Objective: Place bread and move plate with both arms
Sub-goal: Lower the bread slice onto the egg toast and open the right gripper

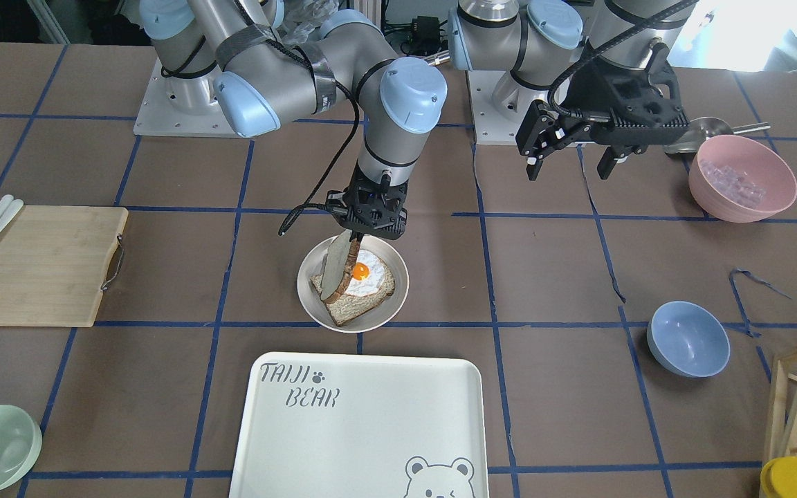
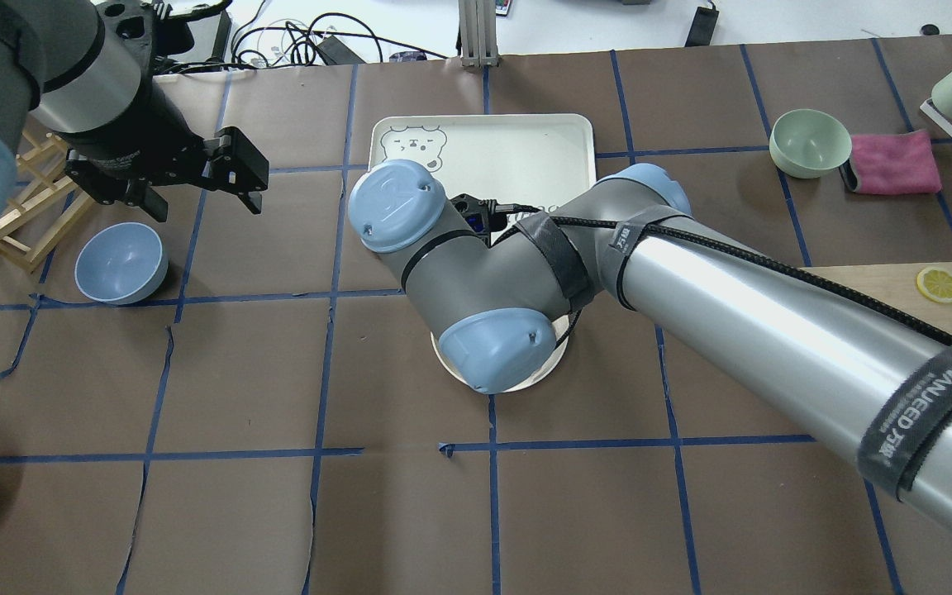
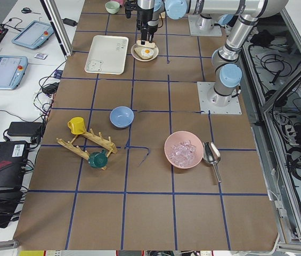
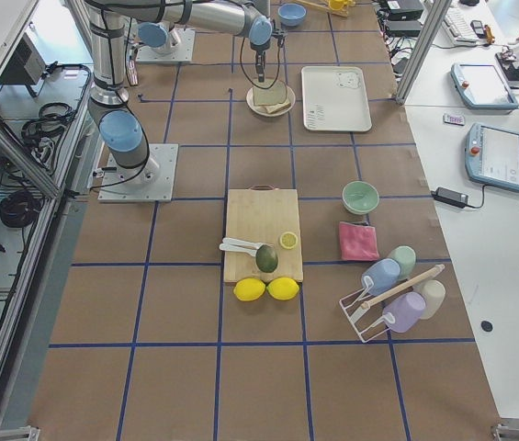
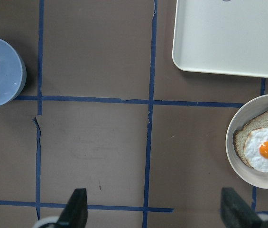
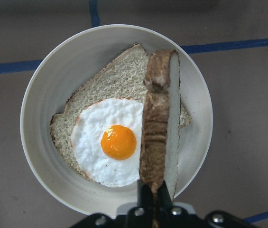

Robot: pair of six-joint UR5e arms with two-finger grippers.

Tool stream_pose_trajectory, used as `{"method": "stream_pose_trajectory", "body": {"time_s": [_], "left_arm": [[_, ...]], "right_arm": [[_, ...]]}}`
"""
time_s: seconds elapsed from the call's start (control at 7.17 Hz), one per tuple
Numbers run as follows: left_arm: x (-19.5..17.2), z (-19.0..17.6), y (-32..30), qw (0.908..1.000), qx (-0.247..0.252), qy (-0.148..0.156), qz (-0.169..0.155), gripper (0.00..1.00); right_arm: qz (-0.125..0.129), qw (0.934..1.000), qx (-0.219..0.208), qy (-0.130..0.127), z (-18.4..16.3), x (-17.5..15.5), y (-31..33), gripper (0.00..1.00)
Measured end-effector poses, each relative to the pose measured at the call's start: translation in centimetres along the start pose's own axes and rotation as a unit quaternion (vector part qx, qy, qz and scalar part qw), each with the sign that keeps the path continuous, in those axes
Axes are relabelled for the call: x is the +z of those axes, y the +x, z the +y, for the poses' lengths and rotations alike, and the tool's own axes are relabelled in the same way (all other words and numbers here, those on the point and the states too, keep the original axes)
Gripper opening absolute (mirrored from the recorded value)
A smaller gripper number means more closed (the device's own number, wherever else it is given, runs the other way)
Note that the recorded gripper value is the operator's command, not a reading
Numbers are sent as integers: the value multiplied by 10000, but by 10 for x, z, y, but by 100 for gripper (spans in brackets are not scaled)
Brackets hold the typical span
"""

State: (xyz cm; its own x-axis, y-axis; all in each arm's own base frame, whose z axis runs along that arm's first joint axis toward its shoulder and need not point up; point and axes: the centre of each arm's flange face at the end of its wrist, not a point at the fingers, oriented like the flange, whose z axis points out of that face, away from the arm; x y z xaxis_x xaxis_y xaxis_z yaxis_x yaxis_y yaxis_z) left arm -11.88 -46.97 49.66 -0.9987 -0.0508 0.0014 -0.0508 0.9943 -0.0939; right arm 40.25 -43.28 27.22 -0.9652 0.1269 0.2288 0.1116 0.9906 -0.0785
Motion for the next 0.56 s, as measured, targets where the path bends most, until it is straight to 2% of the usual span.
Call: {"method": "stream_pose_trajectory", "body": {"time_s": [0.28, 0.42, 0.56], "left_arm": [[0, 0, 0, 10000, 3, 0, 0, 100], [0, 0, 0, 10000, 3, 0, 0, 100], [0, 0, 0, 10000, 3, 0, 0, 100]], "right_arm": [[-1, 9999, 81, -62, 0, 8, -4, 0], [7, 9998, 194, -91, -1, 11, -6, 17], [8, 9995, 294, -106, -1, 13, -7, 25]]}}
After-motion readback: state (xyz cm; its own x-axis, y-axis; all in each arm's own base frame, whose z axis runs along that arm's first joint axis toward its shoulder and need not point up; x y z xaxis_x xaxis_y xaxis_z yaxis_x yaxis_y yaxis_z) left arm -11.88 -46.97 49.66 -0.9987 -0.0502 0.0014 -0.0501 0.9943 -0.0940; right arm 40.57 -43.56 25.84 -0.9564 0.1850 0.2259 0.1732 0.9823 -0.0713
